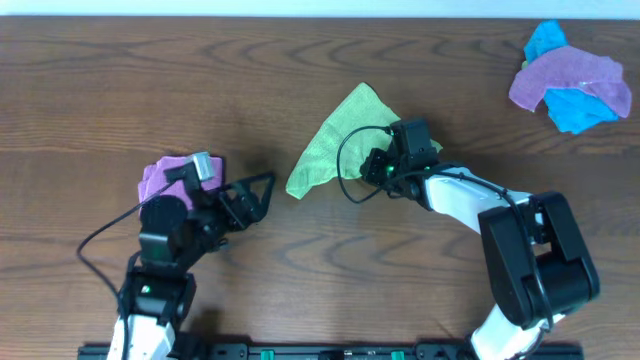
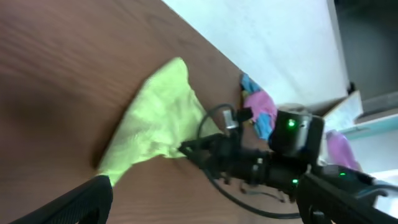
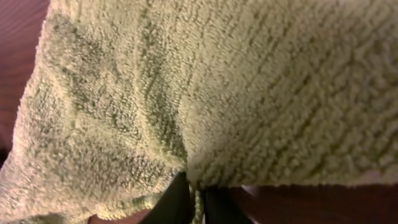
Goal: Fold the cloth
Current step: 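Move the left gripper to the green cloth's left corner, then grasp the left corner with the left gripper, holding with right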
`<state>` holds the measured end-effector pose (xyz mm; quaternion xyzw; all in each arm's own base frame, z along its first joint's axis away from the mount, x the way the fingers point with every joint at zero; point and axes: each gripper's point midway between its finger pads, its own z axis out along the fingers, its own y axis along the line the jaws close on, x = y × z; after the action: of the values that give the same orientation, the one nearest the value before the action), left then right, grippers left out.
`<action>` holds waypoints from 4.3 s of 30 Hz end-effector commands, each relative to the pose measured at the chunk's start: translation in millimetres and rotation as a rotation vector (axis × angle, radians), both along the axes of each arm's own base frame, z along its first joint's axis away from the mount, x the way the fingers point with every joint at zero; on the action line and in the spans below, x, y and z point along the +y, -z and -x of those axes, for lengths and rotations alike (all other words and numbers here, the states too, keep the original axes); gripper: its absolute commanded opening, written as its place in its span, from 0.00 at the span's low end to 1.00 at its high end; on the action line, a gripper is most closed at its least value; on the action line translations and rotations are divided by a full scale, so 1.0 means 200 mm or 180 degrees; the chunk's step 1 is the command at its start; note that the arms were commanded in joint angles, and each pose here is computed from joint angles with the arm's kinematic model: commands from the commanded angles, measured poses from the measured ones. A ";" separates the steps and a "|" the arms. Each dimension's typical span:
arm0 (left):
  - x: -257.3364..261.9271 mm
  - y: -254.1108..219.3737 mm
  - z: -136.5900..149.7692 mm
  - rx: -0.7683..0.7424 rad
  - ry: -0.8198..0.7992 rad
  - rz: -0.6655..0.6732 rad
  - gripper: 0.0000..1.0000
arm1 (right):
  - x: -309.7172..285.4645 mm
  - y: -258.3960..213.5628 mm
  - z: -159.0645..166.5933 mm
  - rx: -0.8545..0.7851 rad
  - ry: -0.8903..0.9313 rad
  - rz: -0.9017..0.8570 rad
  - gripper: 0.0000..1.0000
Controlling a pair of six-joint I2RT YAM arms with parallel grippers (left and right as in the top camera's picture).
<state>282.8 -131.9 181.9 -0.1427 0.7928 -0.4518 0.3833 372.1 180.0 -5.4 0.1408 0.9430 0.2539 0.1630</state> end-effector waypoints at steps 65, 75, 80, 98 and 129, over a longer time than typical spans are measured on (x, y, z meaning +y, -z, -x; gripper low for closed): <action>-0.24 0.19 0.00 0.0674 0.0515 -0.0422 0.97 | -0.33 0.00 0.43 0.0487 -0.0159 0.0425 0.40; -0.24 0.19 0.00 0.0673 0.0512 -0.0422 0.96 | -0.33 0.12 0.46 0.0711 -0.0179 0.0416 0.13; -0.24 0.19 0.00 0.0693 0.0500 -0.0408 0.96 | -0.36 0.13 0.46 0.0734 -0.0148 0.0477 0.01; -0.24 0.54 0.05 0.1825 0.0242 -0.0309 0.96 | -0.67 -0.05 0.56 0.0777 0.0172 0.1025 0.01; -0.49 0.97 0.09 0.2382 0.0134 -0.0388 0.55 | -0.67 -0.10 0.57 0.0723 0.0167 0.0999 0.01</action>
<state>277.0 -236.9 13.6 -0.2418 0.8948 -0.3647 0.0891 260.1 49.8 13.1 0.1666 0.9792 0.0836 0.0799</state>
